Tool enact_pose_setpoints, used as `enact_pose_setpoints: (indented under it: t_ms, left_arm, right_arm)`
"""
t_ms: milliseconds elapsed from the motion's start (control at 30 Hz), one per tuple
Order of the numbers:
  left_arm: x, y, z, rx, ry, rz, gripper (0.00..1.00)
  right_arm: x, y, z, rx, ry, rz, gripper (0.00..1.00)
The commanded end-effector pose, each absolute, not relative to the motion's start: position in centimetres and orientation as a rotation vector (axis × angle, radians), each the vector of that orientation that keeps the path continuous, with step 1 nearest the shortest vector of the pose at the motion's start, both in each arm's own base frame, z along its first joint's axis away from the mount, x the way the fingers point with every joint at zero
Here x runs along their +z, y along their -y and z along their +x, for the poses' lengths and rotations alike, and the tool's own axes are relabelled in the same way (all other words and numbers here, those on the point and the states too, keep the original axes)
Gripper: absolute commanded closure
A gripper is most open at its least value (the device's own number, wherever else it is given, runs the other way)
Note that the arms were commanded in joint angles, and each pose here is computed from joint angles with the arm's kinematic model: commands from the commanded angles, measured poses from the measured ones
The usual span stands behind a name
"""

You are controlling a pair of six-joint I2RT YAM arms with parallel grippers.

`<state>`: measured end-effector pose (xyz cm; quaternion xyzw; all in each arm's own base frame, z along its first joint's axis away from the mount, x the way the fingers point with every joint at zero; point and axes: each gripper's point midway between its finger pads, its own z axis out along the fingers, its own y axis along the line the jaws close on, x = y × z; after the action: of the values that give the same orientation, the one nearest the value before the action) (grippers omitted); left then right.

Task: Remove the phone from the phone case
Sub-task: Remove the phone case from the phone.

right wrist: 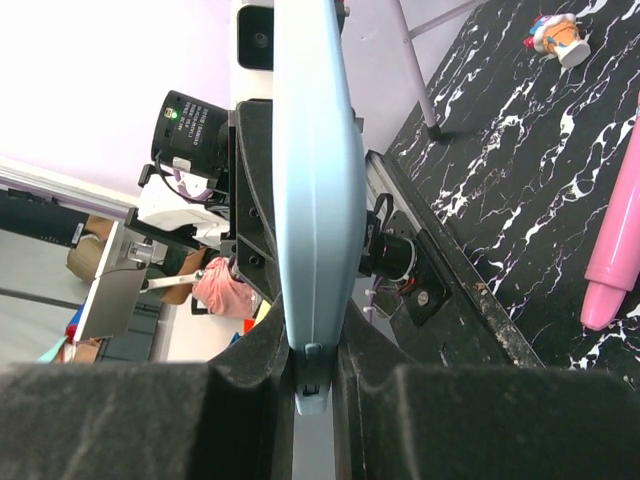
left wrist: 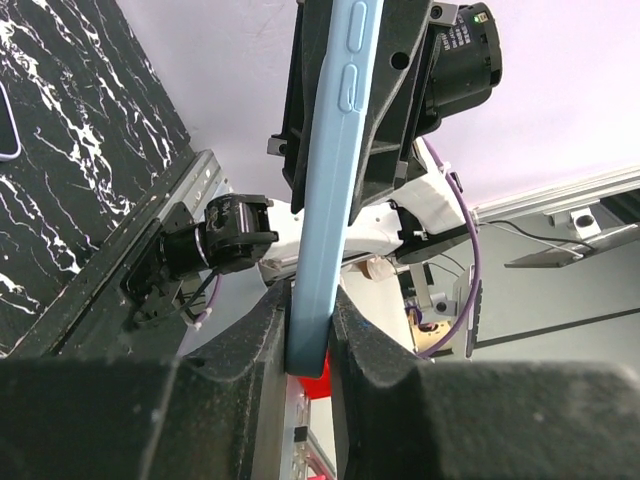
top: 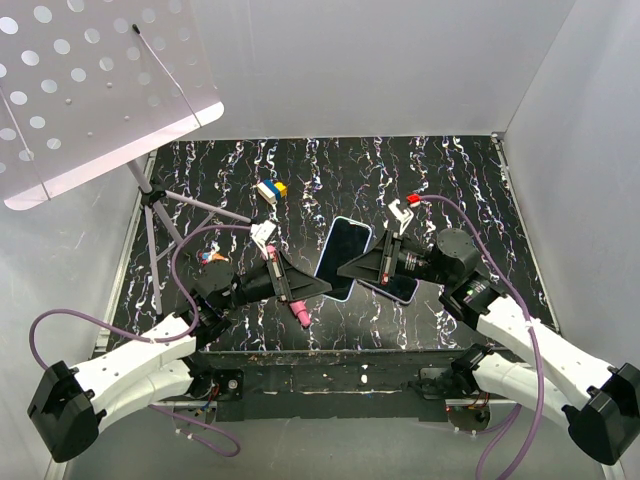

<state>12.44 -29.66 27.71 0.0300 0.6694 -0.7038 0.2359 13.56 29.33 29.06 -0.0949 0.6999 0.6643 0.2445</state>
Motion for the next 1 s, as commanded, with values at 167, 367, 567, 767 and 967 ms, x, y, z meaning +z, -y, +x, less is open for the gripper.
enact_pose_setpoints:
  t_ms: [167,367,567,767,967]
  left_arm:
    - [30.9,30.4,13.4,-1.942,-1.752,0.088,0.85]
    - [30.9,30.4,13.1,-1.943,-1.733,0.141,1.0]
    - [30.5,30.1,11.4,-1.952,-1.735,0.251,1.0]
    - [30.7,30.0,9.8,-1.974,-1.702,0.406,1.0]
    - [31.1,29.8,8.0,-1.987,-1.674,0.577,1.0]
  right_arm:
    - [32.2,-29.8,12.8,1.847,-1.806,-0.386,0.99]
    - [31.7,-28.7,14.0,1.717,-1.903,-0.33,0.41]
    - [32.0,-27.4,14.9,1.595,-1.973,-0.405,0.12]
    - [32.7,-27.6,12.6,1.692,-1.954,-0.668,0.23]
    - [33.8,-27.6,11.3,1.815,-1.898,-0.807,0.38]
